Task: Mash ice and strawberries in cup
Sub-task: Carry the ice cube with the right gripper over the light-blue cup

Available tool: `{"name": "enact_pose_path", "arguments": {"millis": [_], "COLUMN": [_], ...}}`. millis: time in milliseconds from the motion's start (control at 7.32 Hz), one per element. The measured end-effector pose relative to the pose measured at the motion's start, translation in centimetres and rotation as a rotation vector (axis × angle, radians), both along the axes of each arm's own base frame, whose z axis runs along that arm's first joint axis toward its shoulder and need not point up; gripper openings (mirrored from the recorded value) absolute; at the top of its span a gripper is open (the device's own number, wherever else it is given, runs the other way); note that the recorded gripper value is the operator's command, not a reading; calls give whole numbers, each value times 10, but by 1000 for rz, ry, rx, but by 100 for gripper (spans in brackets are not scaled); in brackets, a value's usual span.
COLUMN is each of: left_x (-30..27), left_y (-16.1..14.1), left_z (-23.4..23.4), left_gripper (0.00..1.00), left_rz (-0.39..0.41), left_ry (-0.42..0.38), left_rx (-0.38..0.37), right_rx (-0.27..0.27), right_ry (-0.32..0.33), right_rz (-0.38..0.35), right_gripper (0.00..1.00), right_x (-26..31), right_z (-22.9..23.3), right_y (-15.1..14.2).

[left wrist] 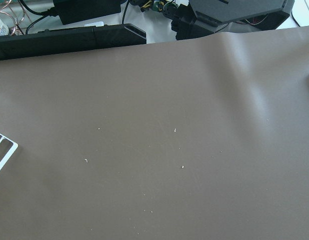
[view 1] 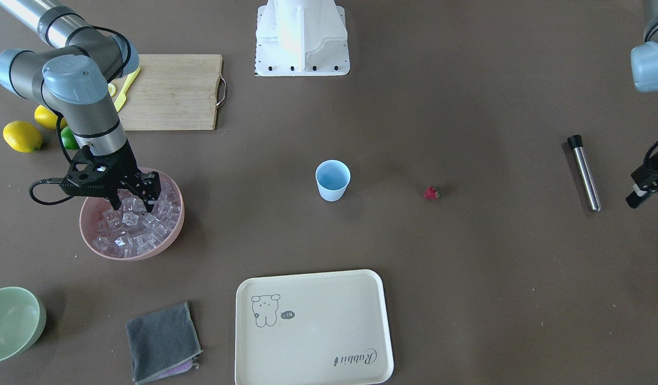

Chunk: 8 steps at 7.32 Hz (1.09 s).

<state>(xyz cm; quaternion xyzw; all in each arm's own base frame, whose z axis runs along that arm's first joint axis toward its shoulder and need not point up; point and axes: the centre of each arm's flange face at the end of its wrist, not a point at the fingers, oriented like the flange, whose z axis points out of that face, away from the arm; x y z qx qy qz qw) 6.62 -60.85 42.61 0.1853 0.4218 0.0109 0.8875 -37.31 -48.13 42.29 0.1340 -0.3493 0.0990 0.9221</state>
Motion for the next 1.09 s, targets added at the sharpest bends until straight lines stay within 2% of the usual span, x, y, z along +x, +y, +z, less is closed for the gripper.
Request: {"name": "enact_pose_path", "arguments": {"millis": [410, 683, 1093], "left_x": [0, 0, 0], "left_y": [0, 1, 1], "left_z": [0, 0, -1], "left_gripper": [98, 98, 98], "left_rz": [1, 1, 0], "left_ry": [1, 1, 2], "left_rx": [1, 0, 1], "right_rx": [8, 13, 1], "right_ry": [-17, -27, -76], "right_rz": [2, 6, 14], "right_gripper": [24, 0, 0], "right_x": [6, 11, 30], "right_z": [-9, -16, -46], "right_y": [-1, -1, -6]}}
